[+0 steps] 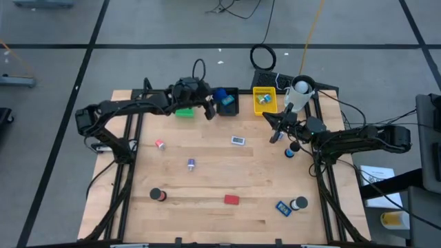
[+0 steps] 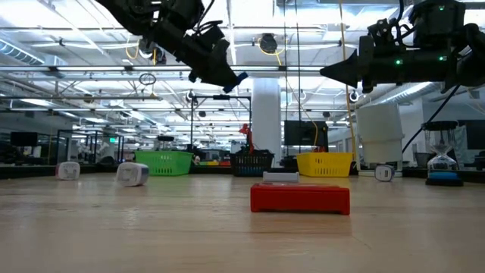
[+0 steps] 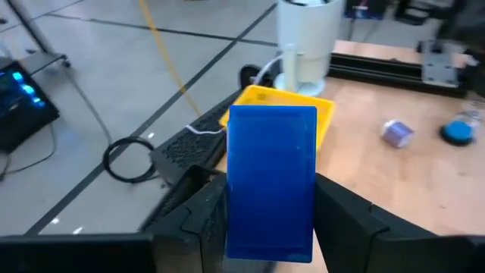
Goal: Pick & Place Office items
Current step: Put the top dark blue digital timer into the black bin
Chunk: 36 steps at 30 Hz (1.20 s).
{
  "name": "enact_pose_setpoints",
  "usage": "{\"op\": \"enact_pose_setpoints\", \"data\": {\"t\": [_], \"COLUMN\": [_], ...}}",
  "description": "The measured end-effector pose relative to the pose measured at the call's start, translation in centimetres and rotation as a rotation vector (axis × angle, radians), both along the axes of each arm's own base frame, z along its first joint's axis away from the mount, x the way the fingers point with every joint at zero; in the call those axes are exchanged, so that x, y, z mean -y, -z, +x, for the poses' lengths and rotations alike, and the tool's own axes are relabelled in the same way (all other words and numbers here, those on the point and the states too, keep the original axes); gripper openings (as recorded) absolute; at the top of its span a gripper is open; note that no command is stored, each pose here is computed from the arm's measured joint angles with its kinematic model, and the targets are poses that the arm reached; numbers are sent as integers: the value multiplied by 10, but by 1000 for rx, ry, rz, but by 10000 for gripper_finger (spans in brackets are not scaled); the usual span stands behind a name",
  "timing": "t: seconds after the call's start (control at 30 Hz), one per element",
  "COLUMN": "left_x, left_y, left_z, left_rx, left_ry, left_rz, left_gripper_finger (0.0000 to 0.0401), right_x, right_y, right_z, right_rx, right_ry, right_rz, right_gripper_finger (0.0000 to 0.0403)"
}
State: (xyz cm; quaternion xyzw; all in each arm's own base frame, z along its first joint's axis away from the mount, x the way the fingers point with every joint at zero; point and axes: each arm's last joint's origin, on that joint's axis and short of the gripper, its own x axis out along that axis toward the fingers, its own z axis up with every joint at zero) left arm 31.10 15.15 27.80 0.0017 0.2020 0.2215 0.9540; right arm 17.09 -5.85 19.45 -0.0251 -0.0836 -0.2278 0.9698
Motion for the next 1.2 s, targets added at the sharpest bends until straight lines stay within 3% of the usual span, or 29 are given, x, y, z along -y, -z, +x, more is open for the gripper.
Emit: {"op": "enact_pose_setpoints", "data": {"t": [0.17,0.47,0.6,0.87,1.2], "left_x": [-13,-31,-47,-75,-101], "left_y": [1,13,26,53,83], "left_z": [-7,-2,15,56,76], "left_rx": [5,20,-54,-389,-401], "left_ry": [-31,-32,-2,68,135], "left_rz": [-29,-65,-127,-186,-229], "left_gripper_finger": [178,161,162,167,172], "right_x": [0,0,0,0,0], "right_y": [0,-1,-2,-2,-2], "right_z": [0,0,0,0,0], "right_rx": [0,14,15,15,13], "right_ry": [1,1,1,0,1], "right_rz": [0,-5,-5,-7,-10], "right_gripper_finger": [1,1,1,1,1]}}
